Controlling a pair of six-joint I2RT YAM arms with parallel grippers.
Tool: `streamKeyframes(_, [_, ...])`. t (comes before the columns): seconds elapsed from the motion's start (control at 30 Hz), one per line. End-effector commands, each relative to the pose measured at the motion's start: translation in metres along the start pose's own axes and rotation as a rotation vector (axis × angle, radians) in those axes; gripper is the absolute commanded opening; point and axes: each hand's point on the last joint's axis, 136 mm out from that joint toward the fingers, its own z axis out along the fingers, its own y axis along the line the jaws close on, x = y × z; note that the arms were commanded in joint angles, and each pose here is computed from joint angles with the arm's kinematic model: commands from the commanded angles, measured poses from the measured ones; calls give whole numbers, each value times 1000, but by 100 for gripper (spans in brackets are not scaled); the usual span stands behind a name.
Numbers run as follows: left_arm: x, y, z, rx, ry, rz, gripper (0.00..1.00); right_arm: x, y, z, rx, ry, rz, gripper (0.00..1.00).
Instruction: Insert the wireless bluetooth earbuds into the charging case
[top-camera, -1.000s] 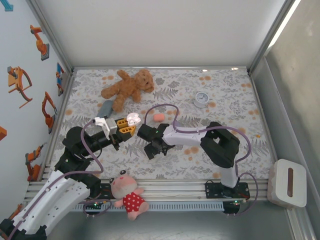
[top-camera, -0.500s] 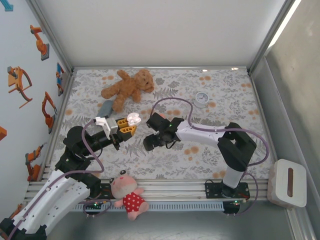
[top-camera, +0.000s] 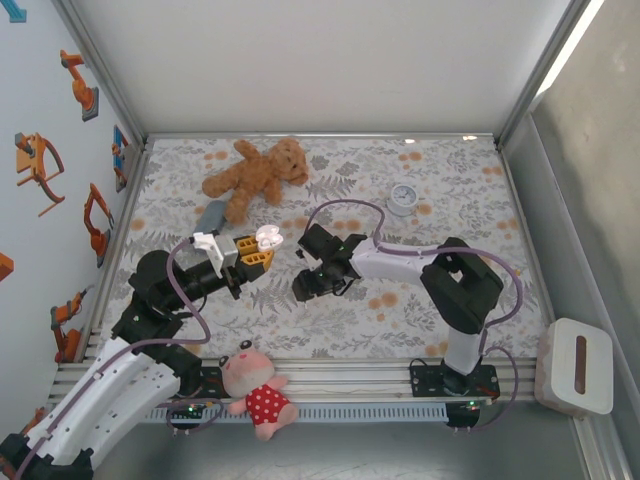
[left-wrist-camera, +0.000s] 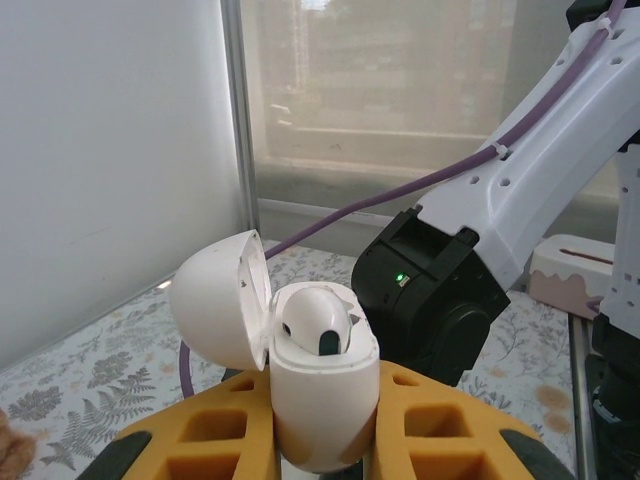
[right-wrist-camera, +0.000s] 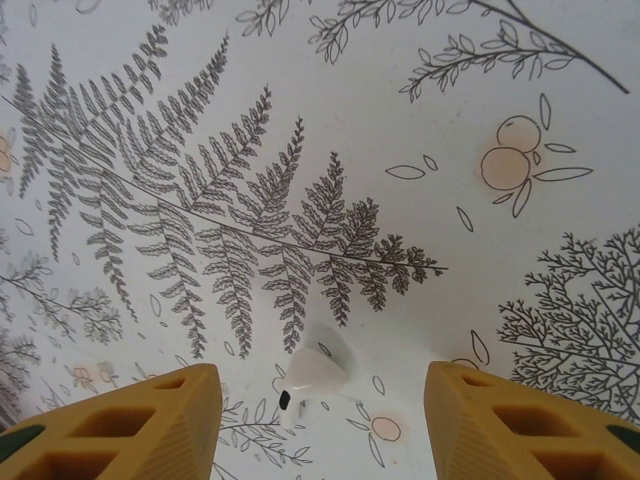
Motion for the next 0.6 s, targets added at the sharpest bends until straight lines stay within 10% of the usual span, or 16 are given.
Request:
streamKeyframes(0.0, [-2,-2,0,5,-11,23,0,-4,5,-4,7,10,-3,52])
streamKeyframes(0.57, [-1,-2,-2,1,-14,25,0,8,7,8,114,73,48,46])
